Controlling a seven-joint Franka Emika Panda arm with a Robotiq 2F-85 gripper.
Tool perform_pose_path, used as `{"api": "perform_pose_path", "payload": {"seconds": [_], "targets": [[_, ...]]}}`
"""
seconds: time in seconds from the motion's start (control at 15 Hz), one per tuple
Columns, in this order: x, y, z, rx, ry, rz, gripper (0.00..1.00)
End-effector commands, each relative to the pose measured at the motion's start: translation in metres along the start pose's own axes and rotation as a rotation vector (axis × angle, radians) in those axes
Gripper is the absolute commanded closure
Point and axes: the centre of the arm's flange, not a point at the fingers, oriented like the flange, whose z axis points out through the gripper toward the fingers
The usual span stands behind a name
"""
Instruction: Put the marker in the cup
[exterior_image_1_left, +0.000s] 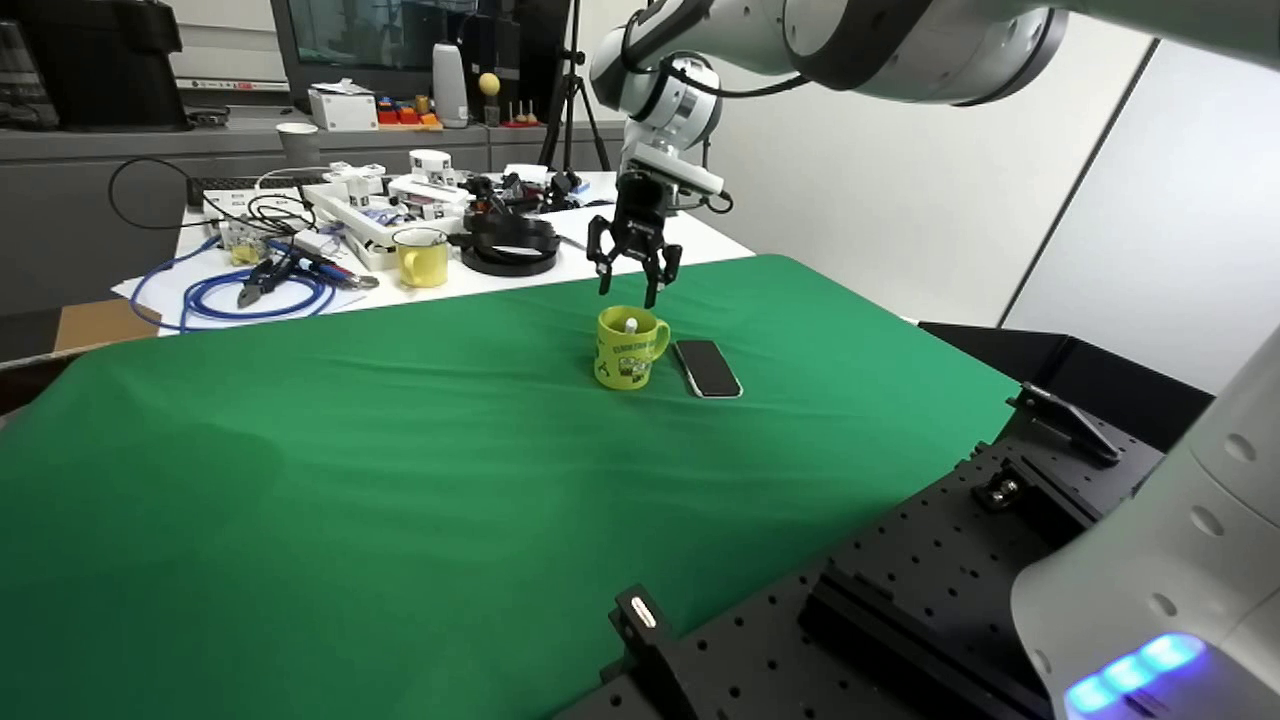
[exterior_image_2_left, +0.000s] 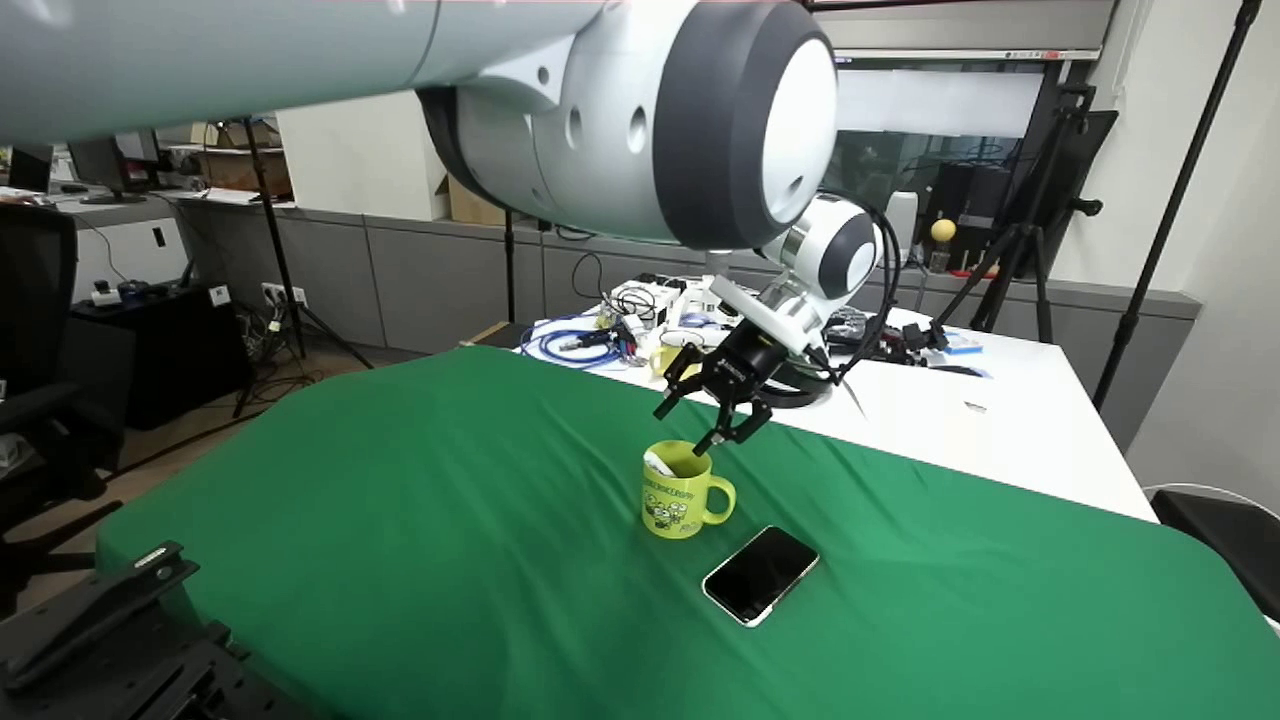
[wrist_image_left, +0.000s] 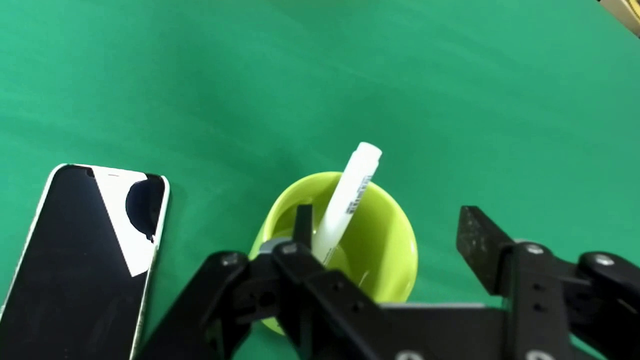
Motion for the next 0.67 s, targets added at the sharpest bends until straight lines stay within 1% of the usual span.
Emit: {"api": "perform_pose_path", "payload": {"seconds": [0.0,0.27,0.33,0.4,0.6], "targets": [[0.006,-0.019,-0.029,-0.028,0.032,-0.003,0.00],[-0.007,-0.038,-0.047,-0.045,0.071,-0.036,0.00],[-0.012,-0.042,-0.050,-0.051,0.061,-0.065,0.00],[-0.011,-0.033,-0.029,-0.026,0.058,-0.051,0.00],[-0.017,-0.041,-0.037,-0.032,0.065,-0.065,0.00]]}}
